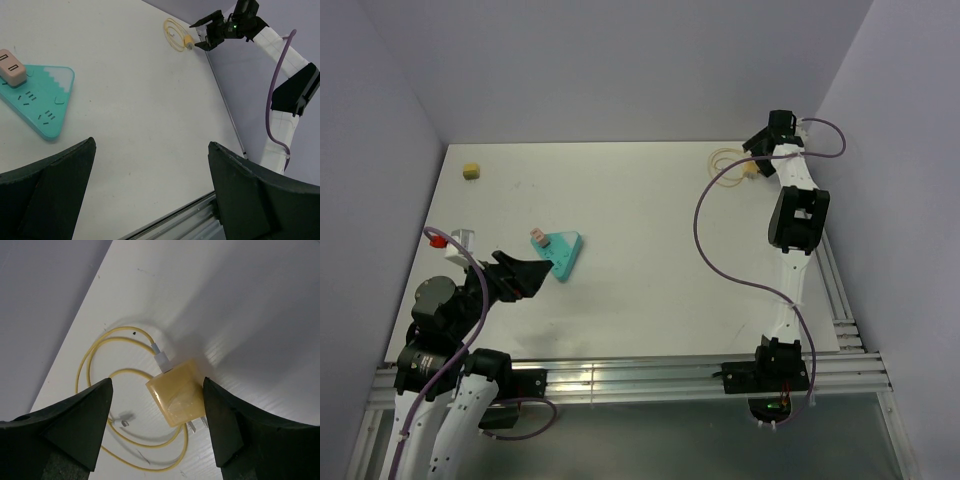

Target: Insert the plug

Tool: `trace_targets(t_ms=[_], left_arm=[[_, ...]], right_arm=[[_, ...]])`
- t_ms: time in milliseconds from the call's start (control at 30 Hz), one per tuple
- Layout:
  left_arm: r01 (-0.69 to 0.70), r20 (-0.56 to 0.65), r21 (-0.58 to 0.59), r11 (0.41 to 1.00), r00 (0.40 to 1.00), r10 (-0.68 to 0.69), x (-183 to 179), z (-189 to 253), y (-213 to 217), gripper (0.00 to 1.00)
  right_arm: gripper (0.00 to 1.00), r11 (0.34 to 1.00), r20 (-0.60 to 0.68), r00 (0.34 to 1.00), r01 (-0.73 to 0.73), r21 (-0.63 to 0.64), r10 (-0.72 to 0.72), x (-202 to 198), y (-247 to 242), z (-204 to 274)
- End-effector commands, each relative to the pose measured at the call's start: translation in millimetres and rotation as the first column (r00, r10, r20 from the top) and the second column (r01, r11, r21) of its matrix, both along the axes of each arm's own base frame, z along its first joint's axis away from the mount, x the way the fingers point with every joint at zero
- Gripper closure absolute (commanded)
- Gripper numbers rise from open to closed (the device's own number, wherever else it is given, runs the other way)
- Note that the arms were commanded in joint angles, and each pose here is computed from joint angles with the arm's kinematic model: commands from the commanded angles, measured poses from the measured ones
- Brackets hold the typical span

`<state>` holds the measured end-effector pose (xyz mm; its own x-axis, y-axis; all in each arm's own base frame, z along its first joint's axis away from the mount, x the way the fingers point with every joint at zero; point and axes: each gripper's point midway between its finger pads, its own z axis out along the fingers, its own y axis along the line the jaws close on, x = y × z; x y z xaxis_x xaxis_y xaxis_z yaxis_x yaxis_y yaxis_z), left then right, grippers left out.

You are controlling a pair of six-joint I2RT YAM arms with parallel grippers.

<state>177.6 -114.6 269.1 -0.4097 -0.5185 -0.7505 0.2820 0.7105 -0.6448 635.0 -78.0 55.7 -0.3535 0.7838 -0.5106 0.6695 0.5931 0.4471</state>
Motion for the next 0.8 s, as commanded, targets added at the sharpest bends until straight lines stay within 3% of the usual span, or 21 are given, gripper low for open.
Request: trace_targets(t_ms=[0, 600, 767], left_arm=[[0.033, 0.06, 0.005, 0.999, 0.998, -0.033, -3, 15, -4, 0.01], [0.052, 0.067, 0.007, 0.999, 0.996, -0.052, -8, 17, -6, 0.0], [0.053, 0.069, 0.008, 0.999, 0.996, -0.054, -8, 17, -6, 0.01]], right_arm=[[0.21, 0.999, -0.001, 1.0, -0.02, 0.035, 0.02, 3, 18, 5], [0.24, 0.993, -0.127, 0.992, -0.001, 0.117, 0.016, -23, 43, -30], [0.38, 0.993, -0.142, 0.99, 0.024, 0.115, -0.008, -23, 39, -31]])
